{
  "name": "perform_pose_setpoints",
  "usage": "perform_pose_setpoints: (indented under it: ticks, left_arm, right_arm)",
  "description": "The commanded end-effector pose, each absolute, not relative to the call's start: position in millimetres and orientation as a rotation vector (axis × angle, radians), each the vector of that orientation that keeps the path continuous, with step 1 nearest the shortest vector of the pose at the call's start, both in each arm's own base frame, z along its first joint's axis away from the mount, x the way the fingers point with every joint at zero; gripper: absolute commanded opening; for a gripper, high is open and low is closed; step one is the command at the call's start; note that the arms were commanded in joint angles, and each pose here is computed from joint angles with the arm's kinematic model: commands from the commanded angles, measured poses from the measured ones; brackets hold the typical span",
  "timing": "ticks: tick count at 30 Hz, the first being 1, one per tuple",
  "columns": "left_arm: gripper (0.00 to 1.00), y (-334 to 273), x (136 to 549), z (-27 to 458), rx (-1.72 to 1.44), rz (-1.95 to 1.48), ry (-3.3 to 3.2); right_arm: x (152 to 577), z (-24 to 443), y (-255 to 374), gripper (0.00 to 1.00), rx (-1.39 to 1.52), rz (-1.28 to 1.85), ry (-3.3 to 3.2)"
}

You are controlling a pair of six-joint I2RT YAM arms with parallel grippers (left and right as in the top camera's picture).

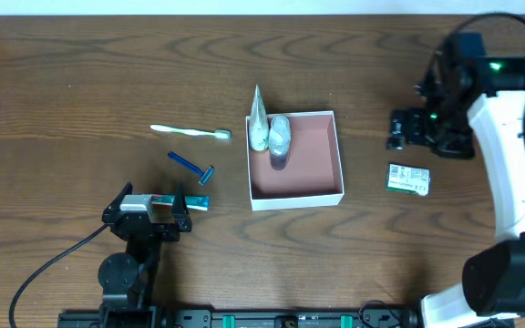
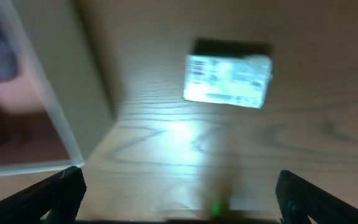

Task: Pack container
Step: 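Move right gripper right to the green-white Dettol soap bar, then grasp the Dettol soap bar with the right gripper and lift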

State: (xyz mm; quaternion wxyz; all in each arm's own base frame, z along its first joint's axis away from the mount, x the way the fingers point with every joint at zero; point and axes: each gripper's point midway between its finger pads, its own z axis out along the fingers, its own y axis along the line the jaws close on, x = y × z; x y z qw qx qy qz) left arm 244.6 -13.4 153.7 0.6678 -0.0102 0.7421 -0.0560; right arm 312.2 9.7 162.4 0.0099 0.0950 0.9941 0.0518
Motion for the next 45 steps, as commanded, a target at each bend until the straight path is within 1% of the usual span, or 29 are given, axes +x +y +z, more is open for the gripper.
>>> perform_pose_setpoints:
  ticks: [1,5,7,11,14,17,22,45]
  left_arm:
    - [0.98,-16,244,138,-0.008,-0.136,1.724]
    - [0.98,-16,244,138,-0.008,-0.136,1.724]
    - [0.98,-16,244,138,-0.008,-0.136,1.724]
    - [0.98,-16,244,138,-0.008,-0.136,1.724]
    - [0.98,-16,244,138,-0.008,-0.136,1.724]
    - [0.98,-16,244,138,-0.008,-0.136,1.724]
    - [0.98,-16,244,138,-0.008,-0.136,1.724]
    - [0.98,-16,244,138,-0.008,-0.136,1.724]
  right_arm:
    - [292,122,-10,0.99,0.409,0.187,3.182]
    - [284,90,-13,0.99,0.508,0.309,3.177]
    - [284,79,-16,0.99,0.539,0.308,3.163]
    - [298,66,-18,0.99,0.493,0.296,3.099]
    - [309,61,-21,0.99,0.443,0.259,3.055]
    - [314,58,-30,0.99,0.43,0.159,3.036]
    - [321,53,-31,0.99,0.392,0.151,3.005]
    - [317,28,-22,0.99,0.297,0.125,2.996]
